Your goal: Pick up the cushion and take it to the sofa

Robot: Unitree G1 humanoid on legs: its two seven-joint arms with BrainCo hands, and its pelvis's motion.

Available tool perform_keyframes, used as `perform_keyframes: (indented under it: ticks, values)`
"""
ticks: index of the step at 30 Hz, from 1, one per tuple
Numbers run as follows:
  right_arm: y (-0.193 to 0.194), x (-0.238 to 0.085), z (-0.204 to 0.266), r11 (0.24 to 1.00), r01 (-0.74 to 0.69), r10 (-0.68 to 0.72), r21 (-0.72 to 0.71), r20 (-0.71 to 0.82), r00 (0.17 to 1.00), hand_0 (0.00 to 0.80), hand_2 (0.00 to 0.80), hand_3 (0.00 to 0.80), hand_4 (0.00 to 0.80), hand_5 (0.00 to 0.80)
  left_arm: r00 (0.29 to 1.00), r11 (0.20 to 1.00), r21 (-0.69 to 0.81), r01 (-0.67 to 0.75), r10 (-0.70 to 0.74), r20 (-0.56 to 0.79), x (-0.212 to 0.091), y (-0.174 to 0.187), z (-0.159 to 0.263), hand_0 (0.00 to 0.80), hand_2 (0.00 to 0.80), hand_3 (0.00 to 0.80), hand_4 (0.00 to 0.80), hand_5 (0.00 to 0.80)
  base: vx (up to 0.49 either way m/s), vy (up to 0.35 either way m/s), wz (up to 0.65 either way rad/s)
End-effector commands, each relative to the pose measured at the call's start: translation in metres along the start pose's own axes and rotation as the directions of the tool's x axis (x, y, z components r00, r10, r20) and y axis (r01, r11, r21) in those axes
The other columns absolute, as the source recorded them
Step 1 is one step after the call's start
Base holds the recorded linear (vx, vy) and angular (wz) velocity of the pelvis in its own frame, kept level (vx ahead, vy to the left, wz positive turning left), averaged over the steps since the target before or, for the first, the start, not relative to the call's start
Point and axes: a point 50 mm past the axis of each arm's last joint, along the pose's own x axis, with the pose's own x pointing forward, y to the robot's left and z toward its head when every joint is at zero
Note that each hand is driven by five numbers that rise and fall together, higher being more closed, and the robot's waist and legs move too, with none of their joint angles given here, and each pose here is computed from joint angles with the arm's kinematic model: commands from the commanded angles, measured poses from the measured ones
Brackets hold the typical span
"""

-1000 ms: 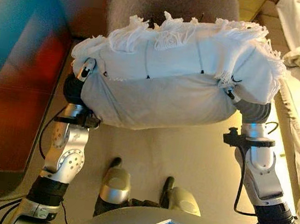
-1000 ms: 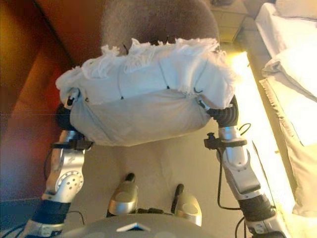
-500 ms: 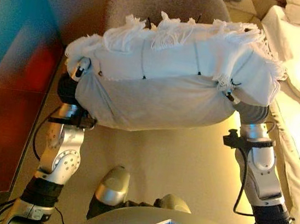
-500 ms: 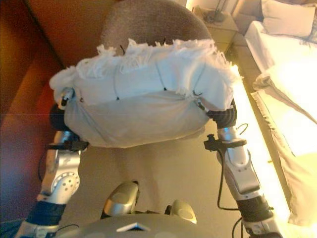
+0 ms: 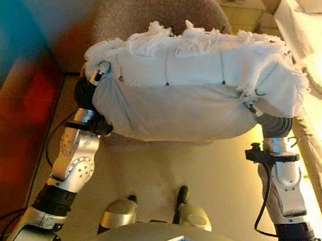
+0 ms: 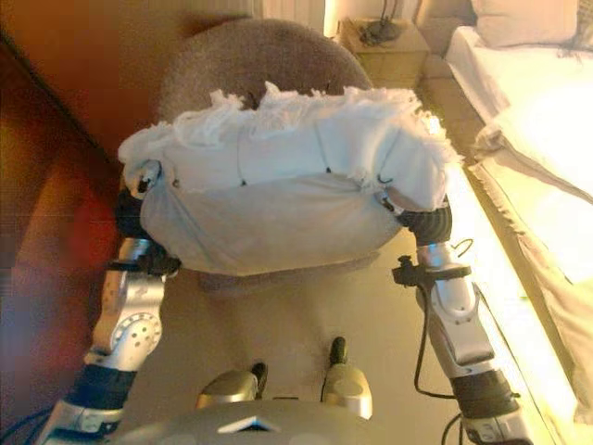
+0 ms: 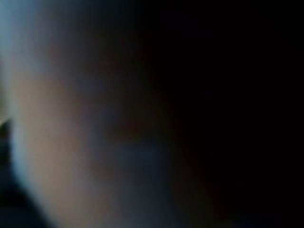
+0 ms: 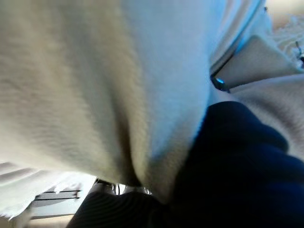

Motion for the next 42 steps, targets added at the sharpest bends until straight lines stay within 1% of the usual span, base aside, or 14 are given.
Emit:
perform_keyframes:
  ticks: [1,8,11,14,16,20,23,26,29,32,38,42]
  values:
    - [0.026,0.012,0.033,0.985,-0.159,0.140,0.065,0.231,0.963,0.800,0.800,0.800,0.800,0.800,0.964,0.980,0.051,0.194,-0.200,0.176,0.018,-0.030,0.035,0.800,0.800,0.800,0.800,0.800,0.550,-0.208,0.36]
    - [0.026,0.006,0.028,0.986,-0.146,0.129,0.078,0.195,0.972,0.800,0.800,0.800,0.800,0.800,0.971,0.986,0.048,0.161,-0.167,0.173,0.008,-0.017,0.035,0.800,0.800,0.800,0.800,0.800,0.638,-0.287,0.11]
    - [0.026,0.005,0.027,0.989,-0.128,0.113,0.079,0.174,0.978,0.800,0.800,0.800,0.800,0.800,0.973,0.986,0.025,0.163,-0.165,0.162,0.008,-0.021,0.032,0.800,0.800,0.800,0.800,0.800,0.712,-0.371,0.59]
    - [0.022,0.005,0.027,0.987,-0.151,0.138,0.061,0.177,0.975,0.800,0.800,0.800,0.800,0.800,0.968,0.985,0.019,0.173,-0.173,0.180,0.010,-0.030,0.032,0.800,0.800,0.800,0.800,0.800,0.452,-0.337,0.56]
    - [0.027,0.007,0.027,0.984,-0.172,0.160,0.046,0.196,0.967,0.800,0.800,0.800,0.800,0.800,0.964,0.984,0.034,0.174,-0.178,0.197,0.012,-0.035,0.033,0.800,0.800,0.800,0.800,0.800,0.307,-0.314,-0.33]
    - [0.037,0.013,0.031,0.979,-0.195,0.178,0.064,0.213,0.961,0.800,0.800,0.800,0.800,0.800,0.967,0.985,0.076,0.158,-0.170,0.192,0.005,-0.024,0.041,0.800,0.800,0.800,0.800,0.800,0.261,-0.196,-0.50]
    - [0.041,0.018,0.028,0.980,-0.179,0.161,0.082,0.187,0.969,0.800,0.800,0.800,0.800,0.800,0.972,0.987,0.060,0.150,-0.159,0.172,-0.002,-0.016,0.044,0.800,0.800,0.800,0.800,0.800,0.329,-0.005,-0.28]
    - [0.052,0.016,0.019,0.981,-0.176,0.162,0.080,0.158,0.974,0.800,0.800,0.800,0.800,0.800,0.971,0.986,0.041,0.163,-0.168,0.170,-0.001,-0.021,0.041,0.800,0.800,0.800,0.800,0.800,0.312,0.073,-0.41]
    - [0.056,0.012,0.015,0.987,-0.152,0.142,0.060,0.138,0.980,0.800,0.800,0.800,0.800,0.800,0.969,0.981,0.022,0.191,-0.192,0.157,0.006,-0.031,0.035,0.800,0.800,0.800,0.800,0.800,0.318,0.058,0.05]
    - [0.053,0.011,0.014,0.989,-0.136,0.128,0.053,0.127,0.984,0.800,0.800,0.800,0.800,0.800,0.973,0.985,-0.002,0.174,-0.172,0.151,0.008,-0.031,0.033,0.800,0.800,0.800,0.800,0.800,0.277,0.029,0.16]
    - [0.049,0.007,0.015,0.988,-0.150,0.145,0.037,0.111,0.983,0.800,0.800,0.800,0.800,0.800,0.977,0.988,-0.027,0.149,-0.143,0.159,0.005,-0.024,0.034,0.800,0.800,0.800,0.800,0.800,0.326,0.042,0.14]
    - [0.037,0.001,0.019,0.982,-0.173,0.166,0.071,0.099,0.981,0.800,0.800,0.800,0.800,0.800,0.981,0.992,-0.032,0.125,-0.118,0.155,-0.001,-0.020,0.036,0.800,0.800,0.800,0.800,0.800,0.429,0.127,0.09]
